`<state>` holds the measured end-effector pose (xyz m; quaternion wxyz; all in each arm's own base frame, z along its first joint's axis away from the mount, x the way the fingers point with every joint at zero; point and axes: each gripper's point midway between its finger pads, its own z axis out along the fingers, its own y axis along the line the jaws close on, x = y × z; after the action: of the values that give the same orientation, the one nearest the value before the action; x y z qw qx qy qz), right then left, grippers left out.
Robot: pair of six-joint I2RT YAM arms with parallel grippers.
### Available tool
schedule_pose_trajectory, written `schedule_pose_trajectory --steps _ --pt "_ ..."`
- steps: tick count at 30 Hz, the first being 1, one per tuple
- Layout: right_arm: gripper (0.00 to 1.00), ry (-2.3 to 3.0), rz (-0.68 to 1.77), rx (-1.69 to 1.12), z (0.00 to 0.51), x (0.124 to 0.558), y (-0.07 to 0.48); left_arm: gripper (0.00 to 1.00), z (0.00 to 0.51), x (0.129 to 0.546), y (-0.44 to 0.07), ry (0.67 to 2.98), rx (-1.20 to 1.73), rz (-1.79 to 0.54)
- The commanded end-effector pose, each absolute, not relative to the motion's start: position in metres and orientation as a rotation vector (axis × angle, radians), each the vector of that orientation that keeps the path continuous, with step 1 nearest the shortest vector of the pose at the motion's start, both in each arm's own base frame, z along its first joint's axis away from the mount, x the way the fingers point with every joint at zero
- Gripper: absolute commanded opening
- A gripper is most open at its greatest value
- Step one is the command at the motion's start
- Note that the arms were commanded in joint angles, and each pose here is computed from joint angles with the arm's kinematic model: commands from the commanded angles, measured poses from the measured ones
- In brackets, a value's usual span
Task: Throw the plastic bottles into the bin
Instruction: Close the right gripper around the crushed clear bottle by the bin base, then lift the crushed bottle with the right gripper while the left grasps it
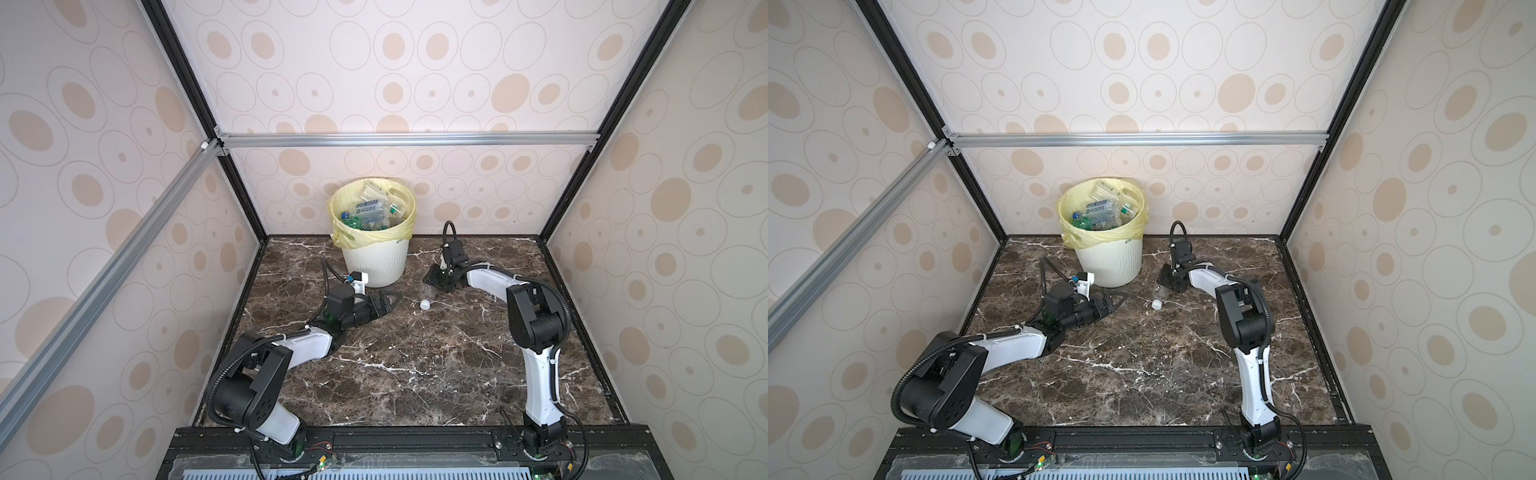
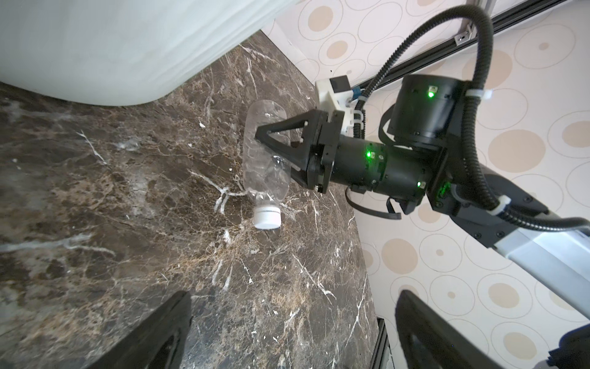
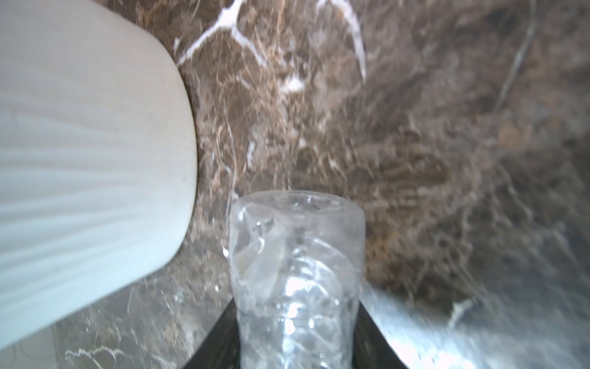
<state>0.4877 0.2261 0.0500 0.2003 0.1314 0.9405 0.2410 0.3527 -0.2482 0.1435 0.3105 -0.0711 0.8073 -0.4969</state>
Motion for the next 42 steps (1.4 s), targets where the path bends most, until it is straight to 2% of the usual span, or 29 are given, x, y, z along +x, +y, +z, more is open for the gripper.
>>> schedule_pose_trajectory --steps 1,12,24,42 --pt "0.45 2.614 0.714 0.296 0.071 0.471 0.233 0.99 0.151 0.355 -0.253 2.122 -0.14 -1.313" --pt "0.46 2.563 0.805 0.242 0.125 0.438 0.242 0.99 0.148 0.358 -0.282 2.161 -0.016 -1.291" --pt "0.46 2.472 0.889 0.222 0.166 0.432 0.254 0.98 0.165 0.358 -0.324 2.126 0.11 -1.364" --pt "0.46 2.426 0.941 0.219 0.182 0.438 0.267 0.72 0.159 0.353 -0.351 2.125 0.144 -1.461"
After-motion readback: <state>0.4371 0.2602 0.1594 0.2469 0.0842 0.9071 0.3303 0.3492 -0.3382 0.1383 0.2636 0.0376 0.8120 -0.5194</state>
